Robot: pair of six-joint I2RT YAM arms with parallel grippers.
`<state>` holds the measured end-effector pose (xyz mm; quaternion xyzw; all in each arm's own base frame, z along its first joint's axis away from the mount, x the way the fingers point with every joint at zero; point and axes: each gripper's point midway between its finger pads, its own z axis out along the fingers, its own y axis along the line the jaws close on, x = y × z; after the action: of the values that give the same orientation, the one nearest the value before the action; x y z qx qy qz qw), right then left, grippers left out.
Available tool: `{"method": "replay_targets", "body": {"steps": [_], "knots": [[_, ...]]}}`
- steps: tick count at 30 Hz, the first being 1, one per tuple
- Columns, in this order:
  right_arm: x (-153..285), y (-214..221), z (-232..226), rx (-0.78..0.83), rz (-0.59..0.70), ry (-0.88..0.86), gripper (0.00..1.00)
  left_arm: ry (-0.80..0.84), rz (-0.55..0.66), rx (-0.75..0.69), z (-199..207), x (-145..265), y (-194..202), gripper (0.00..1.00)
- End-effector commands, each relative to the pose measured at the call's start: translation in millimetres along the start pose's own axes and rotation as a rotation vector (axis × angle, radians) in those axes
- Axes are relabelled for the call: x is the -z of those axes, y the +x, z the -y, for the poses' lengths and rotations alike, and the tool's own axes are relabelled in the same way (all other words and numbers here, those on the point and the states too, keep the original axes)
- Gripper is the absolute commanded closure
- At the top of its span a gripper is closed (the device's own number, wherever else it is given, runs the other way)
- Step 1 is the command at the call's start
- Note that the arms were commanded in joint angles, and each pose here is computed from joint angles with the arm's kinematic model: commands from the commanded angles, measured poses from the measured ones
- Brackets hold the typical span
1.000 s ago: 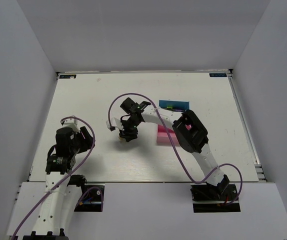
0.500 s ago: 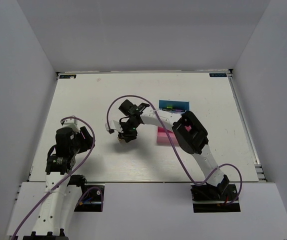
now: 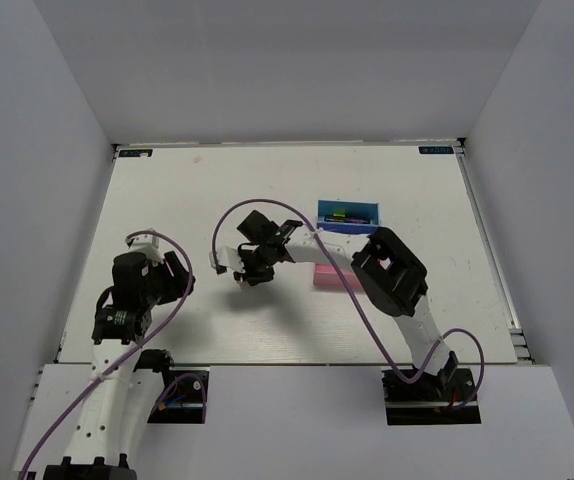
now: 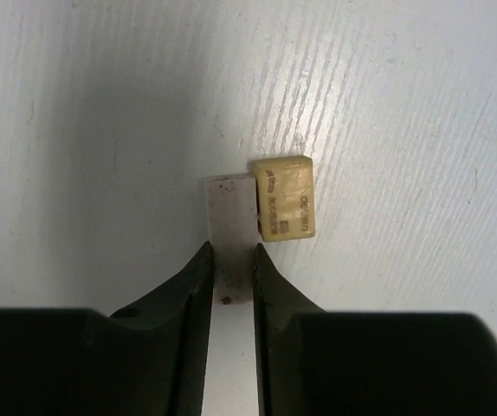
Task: Sort the stationery into containers
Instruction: Pick up the stationery from the center of the board, then place the stationery in the storage box.
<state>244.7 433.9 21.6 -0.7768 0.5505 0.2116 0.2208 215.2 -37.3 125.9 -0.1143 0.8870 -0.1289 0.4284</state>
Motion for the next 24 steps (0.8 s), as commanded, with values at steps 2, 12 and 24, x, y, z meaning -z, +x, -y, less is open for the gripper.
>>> {"method": "replay_targets", "body": {"steps": [2, 12, 24], "knots": [[22.3, 16.8, -22.1, -0.101, -0.08, -0.01, 1.0, 0.126, -0.064, -0.013, 19.6, -8.2, 9.7, 0.32], [158.3, -37.0, -43.8, -0.114, 0.056, 0.146, 1.0, 0.249, -0.26, 0.074, 43.3, -32.7, 29.5, 0.65], [249.0, 95.6, -58.7, -0.066, -0.263, 0.476, 1.0, 0.004, -0.376, -0.127, 76.7, -69.9, 34.0, 0.73]]}}
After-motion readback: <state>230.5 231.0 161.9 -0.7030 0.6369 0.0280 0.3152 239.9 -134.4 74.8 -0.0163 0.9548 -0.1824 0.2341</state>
